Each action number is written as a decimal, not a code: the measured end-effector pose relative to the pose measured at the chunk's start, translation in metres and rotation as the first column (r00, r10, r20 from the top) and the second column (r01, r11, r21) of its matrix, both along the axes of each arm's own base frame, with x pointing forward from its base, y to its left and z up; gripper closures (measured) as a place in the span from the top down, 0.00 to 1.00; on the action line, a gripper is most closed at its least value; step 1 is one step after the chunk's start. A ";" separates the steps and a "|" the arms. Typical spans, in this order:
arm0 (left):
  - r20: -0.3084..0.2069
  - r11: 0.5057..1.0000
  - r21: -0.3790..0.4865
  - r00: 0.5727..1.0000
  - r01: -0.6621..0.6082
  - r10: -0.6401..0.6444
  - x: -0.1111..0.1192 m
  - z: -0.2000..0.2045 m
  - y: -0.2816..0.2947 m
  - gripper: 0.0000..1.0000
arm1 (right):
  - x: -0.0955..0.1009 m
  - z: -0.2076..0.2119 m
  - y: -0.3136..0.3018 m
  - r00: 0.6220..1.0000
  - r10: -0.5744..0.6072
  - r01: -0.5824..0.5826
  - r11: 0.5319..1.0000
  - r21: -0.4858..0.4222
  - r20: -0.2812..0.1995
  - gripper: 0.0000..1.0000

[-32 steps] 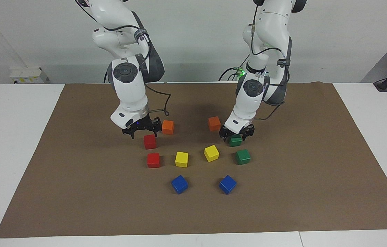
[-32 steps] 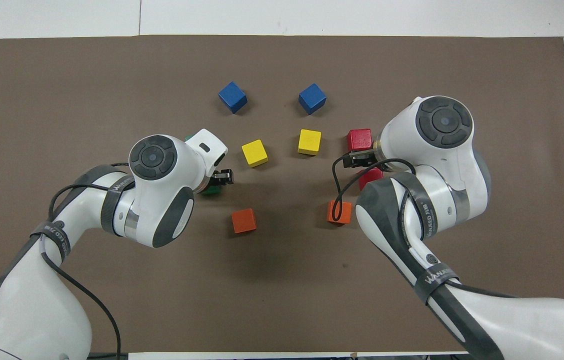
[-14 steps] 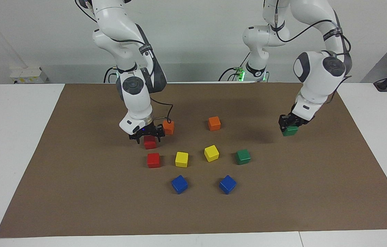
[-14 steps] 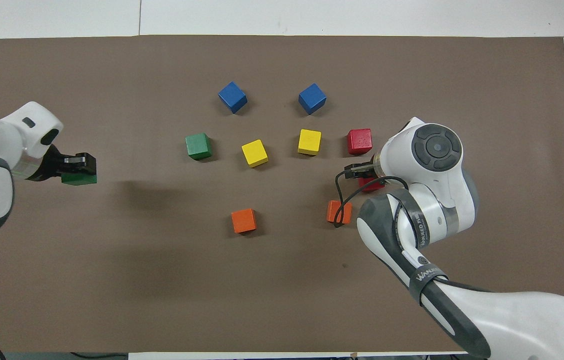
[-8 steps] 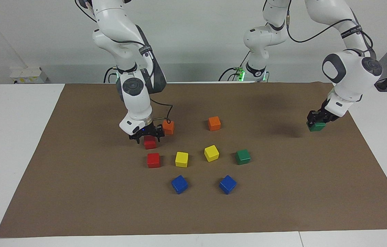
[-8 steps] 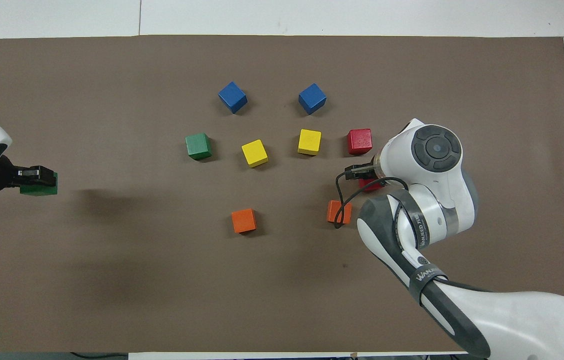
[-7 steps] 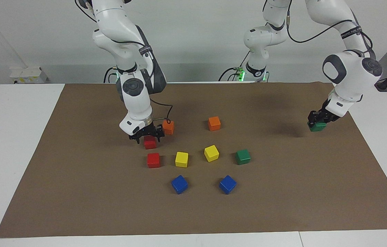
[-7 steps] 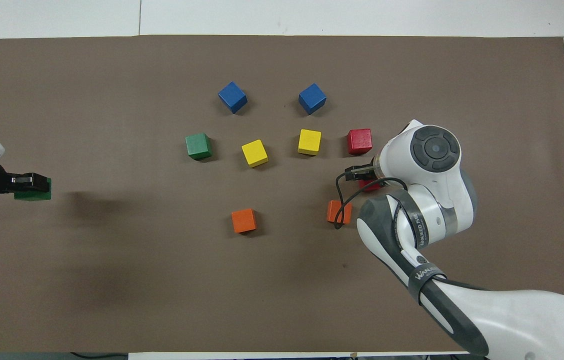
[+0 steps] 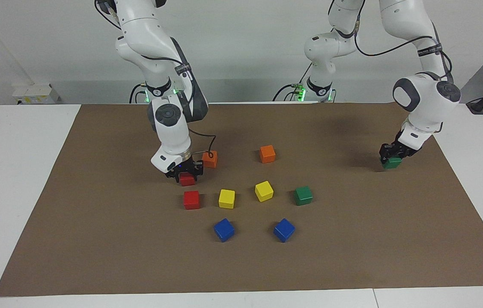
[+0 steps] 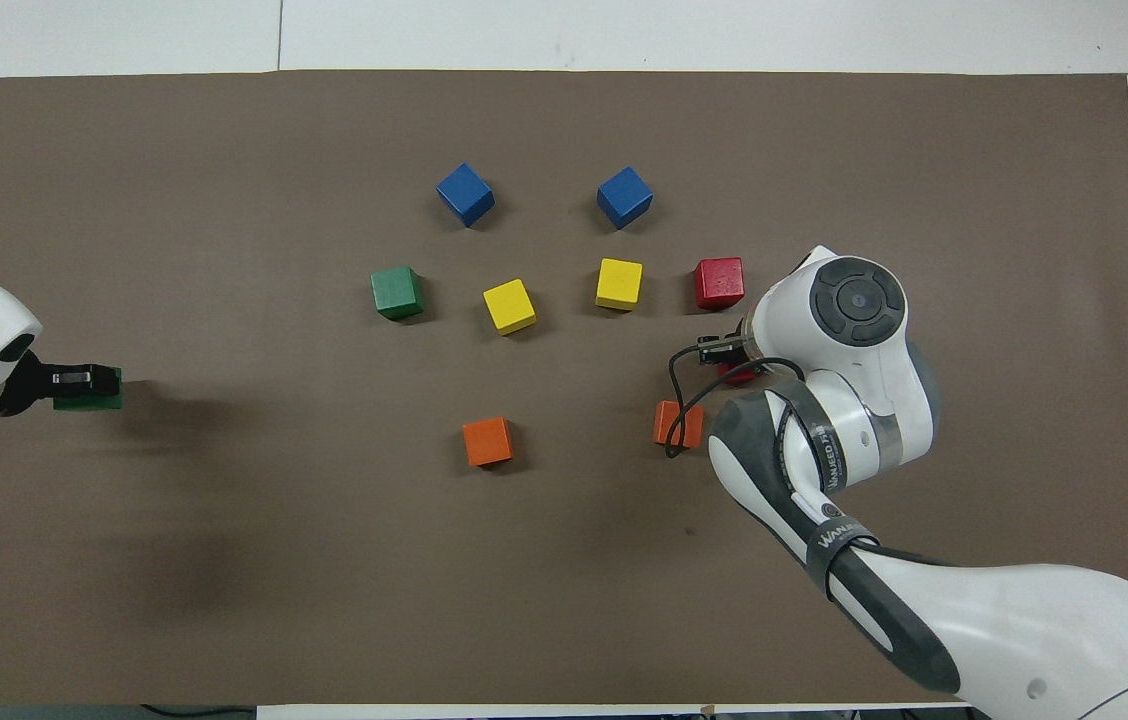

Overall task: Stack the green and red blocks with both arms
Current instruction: 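Carry the red block outward with the right gripper and set it down, then release the green block with the left gripper and lift away, then grasp the second green with the left gripper while the right gripper releases red, then grasp the second red with the right gripper while the left gripper lifts green, then place the green block beside the first green block with the left gripper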

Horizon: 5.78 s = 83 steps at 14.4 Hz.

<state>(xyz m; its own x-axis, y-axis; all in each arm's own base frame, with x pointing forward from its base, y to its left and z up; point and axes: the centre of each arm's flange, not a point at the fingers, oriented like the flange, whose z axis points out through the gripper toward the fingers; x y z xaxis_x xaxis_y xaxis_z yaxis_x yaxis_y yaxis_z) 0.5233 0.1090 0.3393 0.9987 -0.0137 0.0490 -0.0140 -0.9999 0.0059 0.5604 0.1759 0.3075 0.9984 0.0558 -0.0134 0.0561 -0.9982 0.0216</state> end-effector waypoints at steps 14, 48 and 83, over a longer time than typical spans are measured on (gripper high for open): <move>0.013 1.000 0.005 1.000 0.011 -0.011 -0.001 -0.029 0.005 0.55 | 0.064 0.076 -0.234 0.993 0.101 -0.101 0.995 -0.013 0.068 0.55; 0.025 0.997 -0.072 0.999 0.032 -0.030 0.111 0.010 -0.344 1.00 | 0.054 -0.005 -0.243 0.997 0.058 -0.059 0.998 0.012 0.044 0.55; -0.063 0.996 -0.019 0.994 0.086 -0.087 0.094 0.110 -0.077 0.55 | 0.083 0.145 -0.009 0.993 -0.057 0.053 0.997 0.049 0.101 1.00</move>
